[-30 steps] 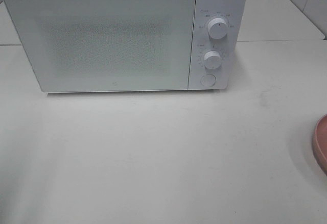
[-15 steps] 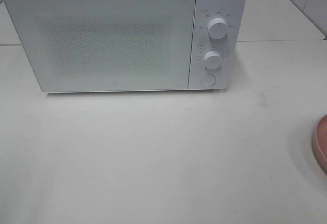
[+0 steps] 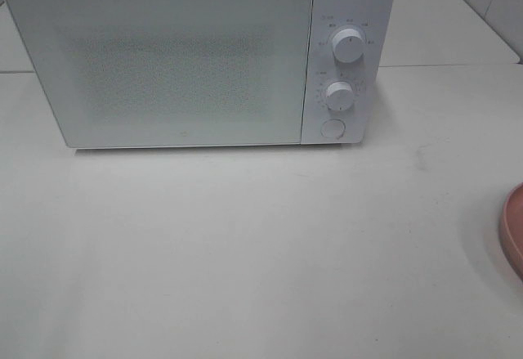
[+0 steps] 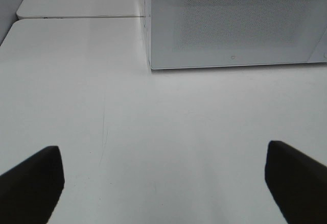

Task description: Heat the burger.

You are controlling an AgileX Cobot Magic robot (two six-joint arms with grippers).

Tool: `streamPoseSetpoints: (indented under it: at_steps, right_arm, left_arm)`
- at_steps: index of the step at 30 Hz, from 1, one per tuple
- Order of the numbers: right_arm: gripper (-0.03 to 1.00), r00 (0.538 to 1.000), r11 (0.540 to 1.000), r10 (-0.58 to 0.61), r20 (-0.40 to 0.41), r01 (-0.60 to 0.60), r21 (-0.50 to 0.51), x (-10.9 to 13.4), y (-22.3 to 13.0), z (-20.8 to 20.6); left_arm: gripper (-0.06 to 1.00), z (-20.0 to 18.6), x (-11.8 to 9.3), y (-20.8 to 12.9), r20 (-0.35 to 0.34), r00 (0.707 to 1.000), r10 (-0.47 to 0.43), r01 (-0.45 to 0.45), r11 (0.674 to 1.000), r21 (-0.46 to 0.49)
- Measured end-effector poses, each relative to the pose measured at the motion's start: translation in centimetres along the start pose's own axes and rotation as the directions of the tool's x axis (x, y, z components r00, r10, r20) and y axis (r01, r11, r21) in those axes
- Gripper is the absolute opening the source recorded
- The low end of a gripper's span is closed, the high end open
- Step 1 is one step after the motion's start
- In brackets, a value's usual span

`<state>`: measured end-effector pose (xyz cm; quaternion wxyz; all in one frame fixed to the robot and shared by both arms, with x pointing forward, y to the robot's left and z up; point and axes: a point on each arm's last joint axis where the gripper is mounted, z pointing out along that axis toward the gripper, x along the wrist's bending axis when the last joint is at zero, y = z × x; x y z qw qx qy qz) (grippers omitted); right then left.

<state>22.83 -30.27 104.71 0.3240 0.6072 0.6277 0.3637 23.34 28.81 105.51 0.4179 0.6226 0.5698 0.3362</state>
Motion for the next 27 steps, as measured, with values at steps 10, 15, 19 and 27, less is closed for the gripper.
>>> streamPoseSetpoints:
  at_steps: [10,15,19,27]
  right_arm:
    - [0.76,1.0,1.0,0.0,0.0,0.0,0.0,0.0,0.0,0.0]
    - [0.76,1.0,1.0,0.0,0.0,0.0,0.0,0.0,0.0,0.0]
    - [0.76,1.0,1.0,0.0,0.0,0.0,0.0,0.0,0.0,0.0]
    - [0.76,1.0,1.0,0.0,0.0,0.0,0.0,0.0,0.0,0.0]
  left_arm:
    - [0.99,0.0,0.0,0.0,0.0,1.0,0.0,0.0,1.0,0.0]
    - [0.99,0.0,0.0,0.0,0.0,1.0,0.0,0.0,1.0,0.0]
    - [0.99,0.0,0.0,0.0,0.0,1.0,0.0,0.0,1.0,0.0]
    - [0.99,0.0,0.0,0.0,0.0,1.0,0.0,0.0,1.0,0.0]
